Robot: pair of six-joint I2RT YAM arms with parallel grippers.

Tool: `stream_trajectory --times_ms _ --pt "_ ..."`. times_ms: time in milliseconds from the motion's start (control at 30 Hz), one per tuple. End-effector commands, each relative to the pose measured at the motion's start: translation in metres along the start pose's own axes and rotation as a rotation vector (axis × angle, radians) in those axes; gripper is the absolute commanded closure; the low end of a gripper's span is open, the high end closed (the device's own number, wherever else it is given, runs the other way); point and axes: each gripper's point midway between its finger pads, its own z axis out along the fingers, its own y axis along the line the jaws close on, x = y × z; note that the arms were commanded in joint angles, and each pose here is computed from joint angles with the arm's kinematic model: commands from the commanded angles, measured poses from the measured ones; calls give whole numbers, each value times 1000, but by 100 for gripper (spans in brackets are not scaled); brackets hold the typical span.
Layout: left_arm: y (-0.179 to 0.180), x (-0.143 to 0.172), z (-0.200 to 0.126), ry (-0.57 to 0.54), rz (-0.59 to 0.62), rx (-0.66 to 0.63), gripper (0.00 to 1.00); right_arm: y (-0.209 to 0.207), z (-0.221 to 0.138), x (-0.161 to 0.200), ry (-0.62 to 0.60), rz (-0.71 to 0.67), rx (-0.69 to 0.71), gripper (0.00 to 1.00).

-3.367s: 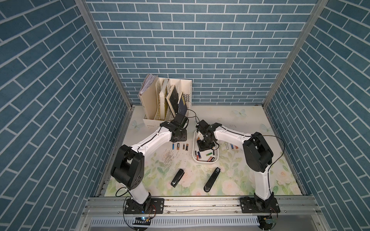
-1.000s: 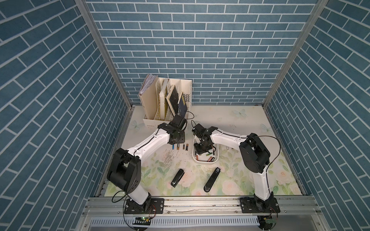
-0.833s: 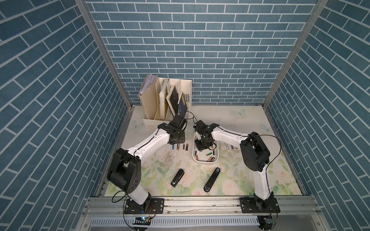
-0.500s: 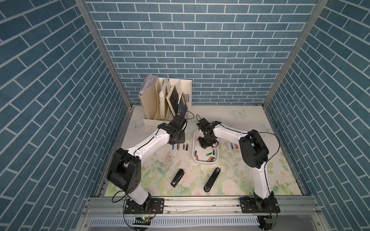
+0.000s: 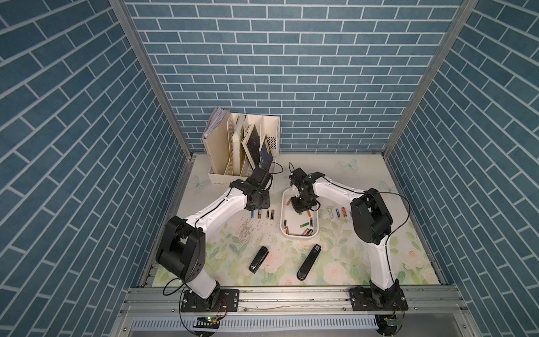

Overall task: Take the batteries out of the storage box
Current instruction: Pick up the battery from the storage box, then place the battery at the center of the board.

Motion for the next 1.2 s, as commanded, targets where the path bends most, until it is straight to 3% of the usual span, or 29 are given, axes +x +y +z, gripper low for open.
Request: stream_trajectory --times_ms 0,333,567,867,1167 --pt "-3 1 1 6 10 10 54 -3 -40 -7 -40 -13 -26 89" --pt "-8 3 8 21 27 27 54 -43 -93 -10 -114 64 -43 89" --pt "-14 0 15 27 38 49 54 -110 -115 14 -93 130 61 88" --pt "-25 -2 23 48 54 91 54 -199 -96 62 -25 298 157 88" --pt "-30 -1 31 55 46 113 54 -253 -86 89 36 387 263 89"
